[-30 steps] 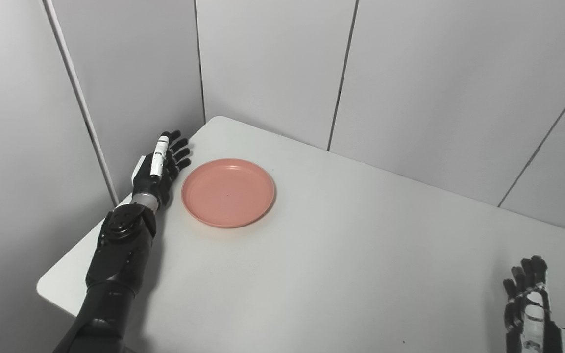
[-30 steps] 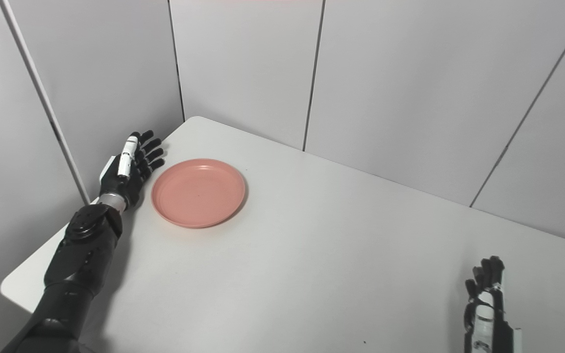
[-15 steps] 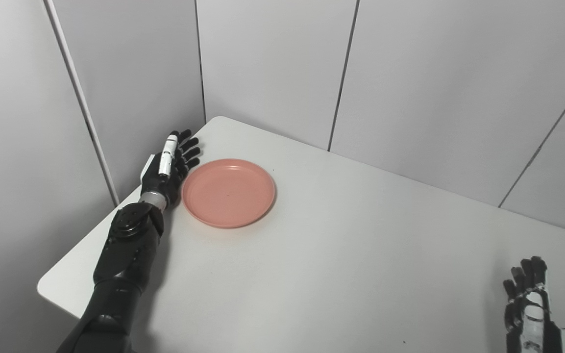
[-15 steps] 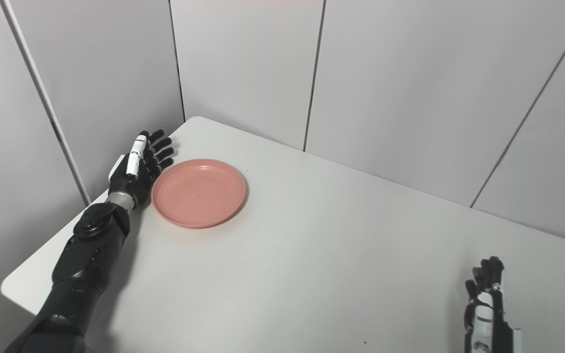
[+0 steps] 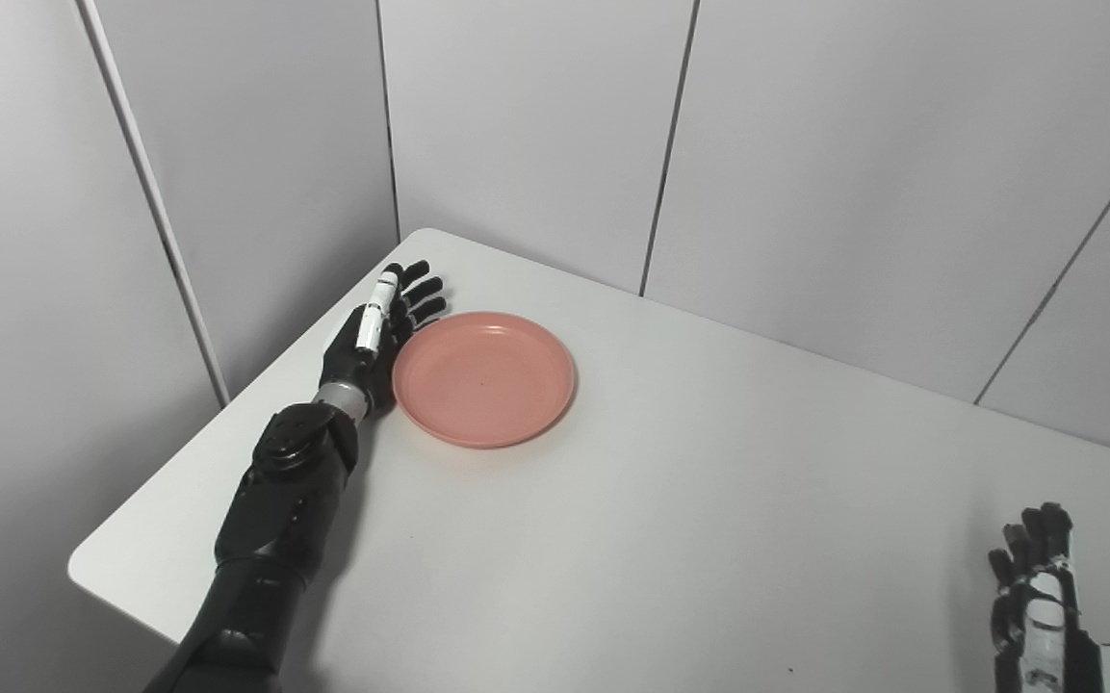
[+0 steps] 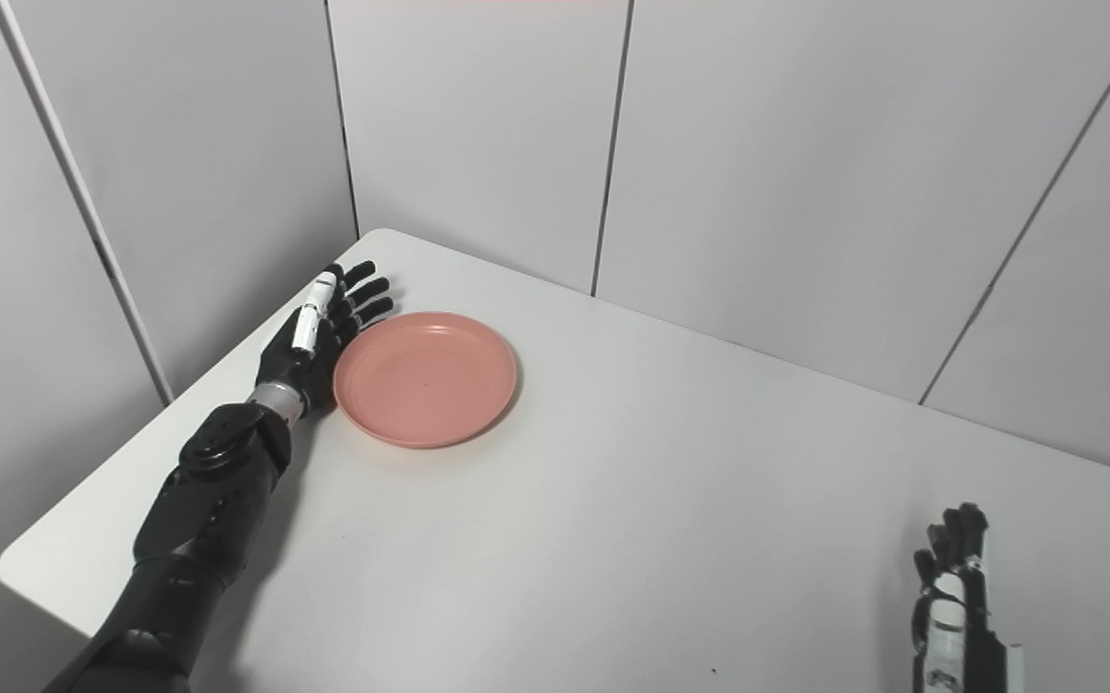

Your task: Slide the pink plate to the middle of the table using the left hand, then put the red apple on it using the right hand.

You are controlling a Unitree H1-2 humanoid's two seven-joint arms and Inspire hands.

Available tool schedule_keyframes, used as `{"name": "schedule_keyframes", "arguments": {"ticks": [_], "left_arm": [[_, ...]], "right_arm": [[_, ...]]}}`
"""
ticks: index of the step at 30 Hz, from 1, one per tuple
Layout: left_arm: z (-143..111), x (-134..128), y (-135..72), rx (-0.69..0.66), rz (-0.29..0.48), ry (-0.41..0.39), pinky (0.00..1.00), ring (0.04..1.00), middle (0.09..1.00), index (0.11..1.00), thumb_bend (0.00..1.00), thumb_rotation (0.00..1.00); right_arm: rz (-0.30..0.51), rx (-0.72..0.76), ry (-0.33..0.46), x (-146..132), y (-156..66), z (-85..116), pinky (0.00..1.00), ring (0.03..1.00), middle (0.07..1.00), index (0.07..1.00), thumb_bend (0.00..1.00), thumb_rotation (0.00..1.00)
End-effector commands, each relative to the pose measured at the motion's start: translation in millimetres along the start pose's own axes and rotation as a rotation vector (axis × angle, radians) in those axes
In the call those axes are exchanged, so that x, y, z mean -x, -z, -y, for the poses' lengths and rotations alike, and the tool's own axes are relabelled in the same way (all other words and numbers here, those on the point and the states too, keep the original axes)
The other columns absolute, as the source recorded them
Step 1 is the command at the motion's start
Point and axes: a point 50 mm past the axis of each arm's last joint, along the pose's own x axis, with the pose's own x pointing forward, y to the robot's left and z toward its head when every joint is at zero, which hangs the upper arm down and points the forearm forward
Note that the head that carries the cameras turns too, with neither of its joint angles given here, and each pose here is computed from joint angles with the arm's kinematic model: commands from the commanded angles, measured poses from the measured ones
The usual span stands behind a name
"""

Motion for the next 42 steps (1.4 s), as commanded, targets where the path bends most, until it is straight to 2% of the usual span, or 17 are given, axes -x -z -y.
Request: {"name": "schedule_keyframes", "arguments": {"ticks": [1, 10, 19, 42], "left_arm": [[4, 2, 8, -0.006, -0.043, 0.013, 0.87, 0.880, 0.880, 0.859, 0.33, 1.00], [25, 8, 16, 0.007, -0.064, 0.057, 0.90, 0.897, 0.892, 0.871, 0.30, 1.00], [44, 8, 25, 0.031, -0.089, 0.095, 0.93, 0.917, 0.915, 0.899, 0.31, 1.00], [88, 4, 45, 0.085, -0.116, 0.140, 0.92, 0.907, 0.900, 0.879, 0.30, 1.00]], "right_arm": [[-0.073, 0.011, 0.006, 18, 16, 9, 1.00, 1.000, 1.000, 1.000, 0.15, 1.00], [-0.081, 0.008, 0.012, 17, 13, 7, 1.00, 1.000, 1.000, 1.000, 0.13, 1.00], [-0.079, -0.007, 0.012, 17, 14, 6, 1.00, 0.998, 1.000, 1.000, 0.14, 1.00], [-0.083, -0.011, 0.024, 19, 14, 0, 1.00, 0.995, 0.996, 0.996, 0.15, 1.00]]}}
